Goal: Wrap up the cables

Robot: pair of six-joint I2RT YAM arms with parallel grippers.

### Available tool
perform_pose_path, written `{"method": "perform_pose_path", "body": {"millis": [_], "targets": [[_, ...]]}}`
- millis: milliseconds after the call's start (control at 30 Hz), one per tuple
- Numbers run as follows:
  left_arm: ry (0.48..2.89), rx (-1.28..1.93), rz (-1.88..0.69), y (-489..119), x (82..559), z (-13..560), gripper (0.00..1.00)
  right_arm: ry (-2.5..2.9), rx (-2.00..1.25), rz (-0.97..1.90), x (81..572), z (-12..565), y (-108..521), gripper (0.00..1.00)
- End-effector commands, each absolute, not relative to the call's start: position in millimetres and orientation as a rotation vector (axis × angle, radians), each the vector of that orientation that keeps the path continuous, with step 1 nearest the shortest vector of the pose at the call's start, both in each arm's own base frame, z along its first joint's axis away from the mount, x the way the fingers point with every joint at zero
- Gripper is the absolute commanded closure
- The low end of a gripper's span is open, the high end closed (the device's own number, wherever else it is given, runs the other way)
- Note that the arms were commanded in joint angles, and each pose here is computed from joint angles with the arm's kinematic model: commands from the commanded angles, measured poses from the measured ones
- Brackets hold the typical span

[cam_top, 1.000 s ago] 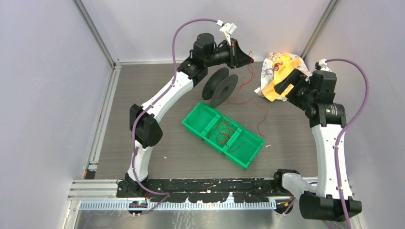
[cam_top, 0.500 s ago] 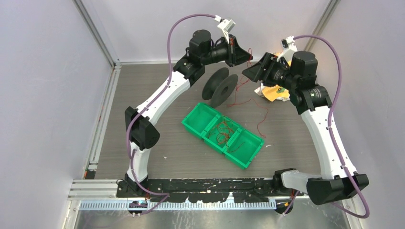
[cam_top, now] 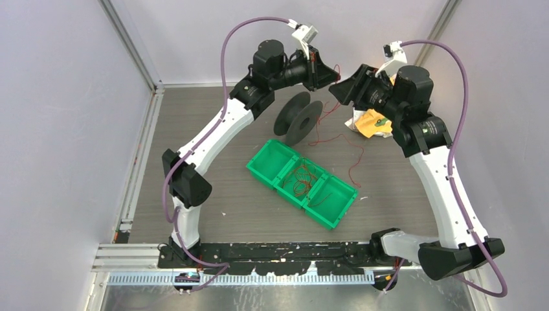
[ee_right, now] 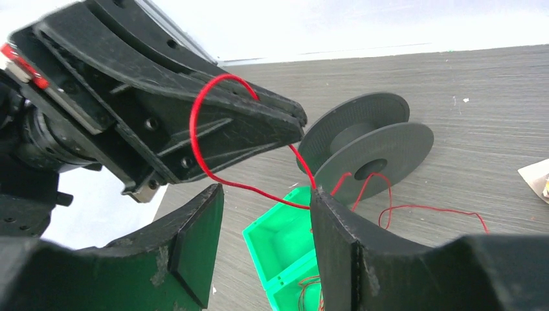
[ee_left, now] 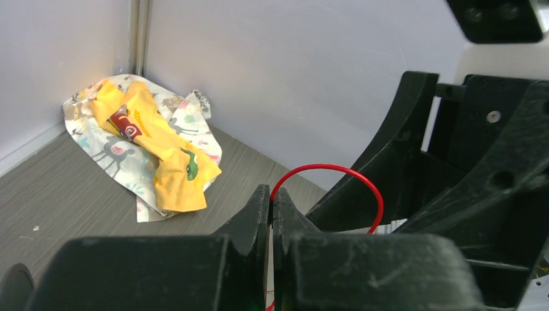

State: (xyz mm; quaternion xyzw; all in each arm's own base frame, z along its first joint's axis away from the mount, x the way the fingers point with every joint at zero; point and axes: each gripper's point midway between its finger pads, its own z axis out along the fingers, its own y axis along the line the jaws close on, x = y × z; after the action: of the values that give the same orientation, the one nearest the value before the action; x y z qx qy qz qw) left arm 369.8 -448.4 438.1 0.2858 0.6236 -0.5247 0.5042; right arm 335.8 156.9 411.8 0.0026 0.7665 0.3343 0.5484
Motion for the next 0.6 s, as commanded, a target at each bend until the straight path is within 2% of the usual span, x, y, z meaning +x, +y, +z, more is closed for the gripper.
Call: {"method": "perform_pose_path", "body": {"millis": [0,300,433,500,567], "targets": [[1.455,0.695,-1.221,-436.1,358.8,461.7,1.0,1.671,-0.01,0.783,327.1,458.0,150.8,0.43],[1.449,0.715,-1.232,-439.6,353.4,462.0,0.99,1.6,0.038,0.828,334.2,473.9,152.7,0.45],[1.454,0.725,-1.234,-440.6,350.5,460.9,0.99,1.611,0.06,0.843,344.9,467.6,156.2,0.63],[1.461,0.73,-1.229,-439.7,349.7,458.3,0.99,1.607,0.073,0.836,346.0,467.8,154.2,0.81],[1.462,0.733,-1.223,-438.0,348.5,457.4,0.99,1.602,0.084,0.811,344.8,468.9,149.7,0.93]]}}
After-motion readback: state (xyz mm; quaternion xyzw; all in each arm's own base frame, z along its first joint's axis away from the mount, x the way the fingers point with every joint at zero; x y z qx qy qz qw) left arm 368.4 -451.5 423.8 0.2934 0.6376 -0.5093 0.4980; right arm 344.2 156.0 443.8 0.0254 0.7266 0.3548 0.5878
